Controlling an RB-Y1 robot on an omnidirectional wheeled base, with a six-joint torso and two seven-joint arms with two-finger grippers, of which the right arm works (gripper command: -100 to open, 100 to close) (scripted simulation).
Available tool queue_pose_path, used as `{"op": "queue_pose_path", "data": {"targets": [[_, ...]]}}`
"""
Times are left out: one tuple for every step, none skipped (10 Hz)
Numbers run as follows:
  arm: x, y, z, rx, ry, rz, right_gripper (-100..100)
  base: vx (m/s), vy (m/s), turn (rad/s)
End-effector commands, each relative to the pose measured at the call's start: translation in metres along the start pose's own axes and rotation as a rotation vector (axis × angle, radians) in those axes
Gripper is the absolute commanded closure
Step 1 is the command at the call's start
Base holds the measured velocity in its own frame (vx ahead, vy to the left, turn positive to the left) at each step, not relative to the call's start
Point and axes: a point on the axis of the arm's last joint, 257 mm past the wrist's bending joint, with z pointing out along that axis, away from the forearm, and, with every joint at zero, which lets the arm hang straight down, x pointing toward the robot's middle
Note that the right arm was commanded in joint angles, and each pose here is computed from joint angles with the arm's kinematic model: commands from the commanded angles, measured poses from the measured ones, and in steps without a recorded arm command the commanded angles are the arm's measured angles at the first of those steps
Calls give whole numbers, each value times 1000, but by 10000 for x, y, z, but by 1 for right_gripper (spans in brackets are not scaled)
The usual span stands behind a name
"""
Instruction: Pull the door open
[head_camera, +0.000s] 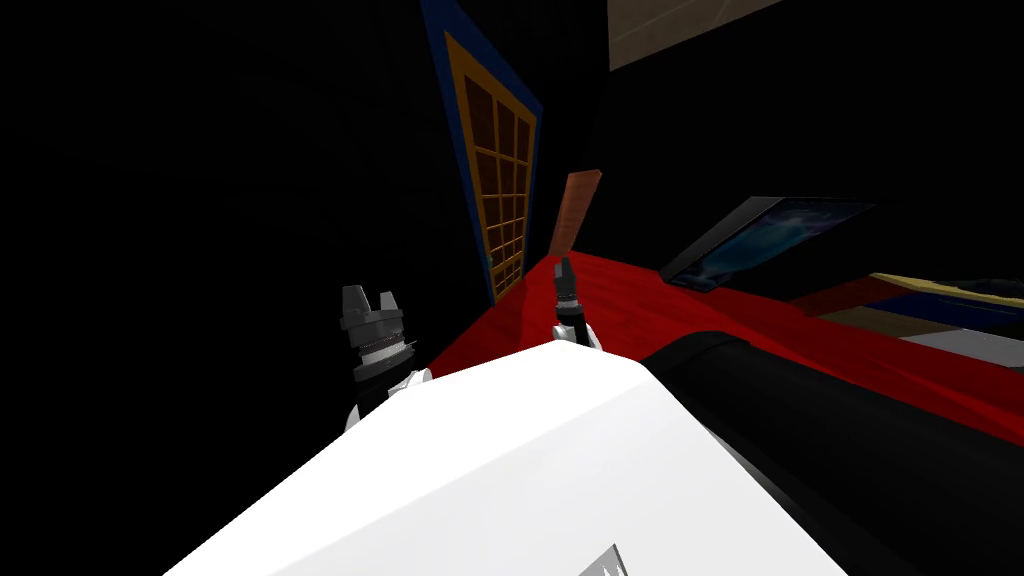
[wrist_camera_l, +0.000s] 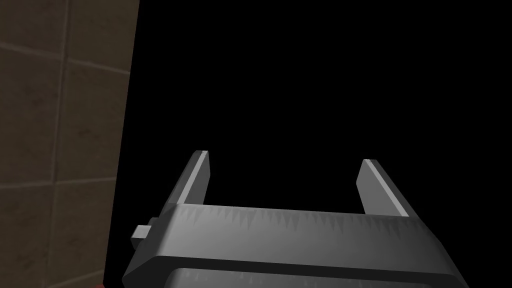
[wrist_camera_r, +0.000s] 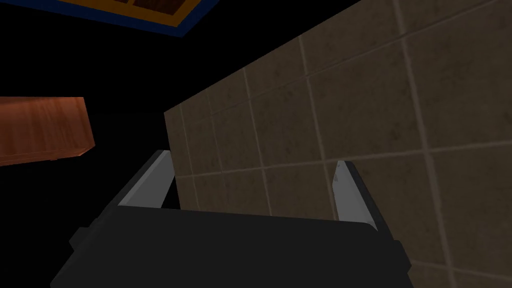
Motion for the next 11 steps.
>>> {"op": "queue_pose_path", "data": {"targets": [[53,-87,-14,11,15,-31,-100,110,1,50],[101,-177,-40,21,29,-59,-100,111,-6,49],[127,-228,-55,27,38,-75,-100,120,-6,59],[153,-279,-71,33,46,-91,-100,116,-9,43],[179,-329,-87,38,55,-107,-100,92,-18,41],[205,-379,-104,44,63,-123,-100,83,-24,40],[233,-432,-122,50,72,-139,-100,92,-13,46],[263,-489,-142,56,82,-157,-100,97,-14,45],[292,-547,-163,62,92,-175,-100,103,-20,47],[322,-603,-185,68,102,-193,-100,85,-26,52],[351,-660,-207,73,113,-211,-100,75,-19,50]]}}
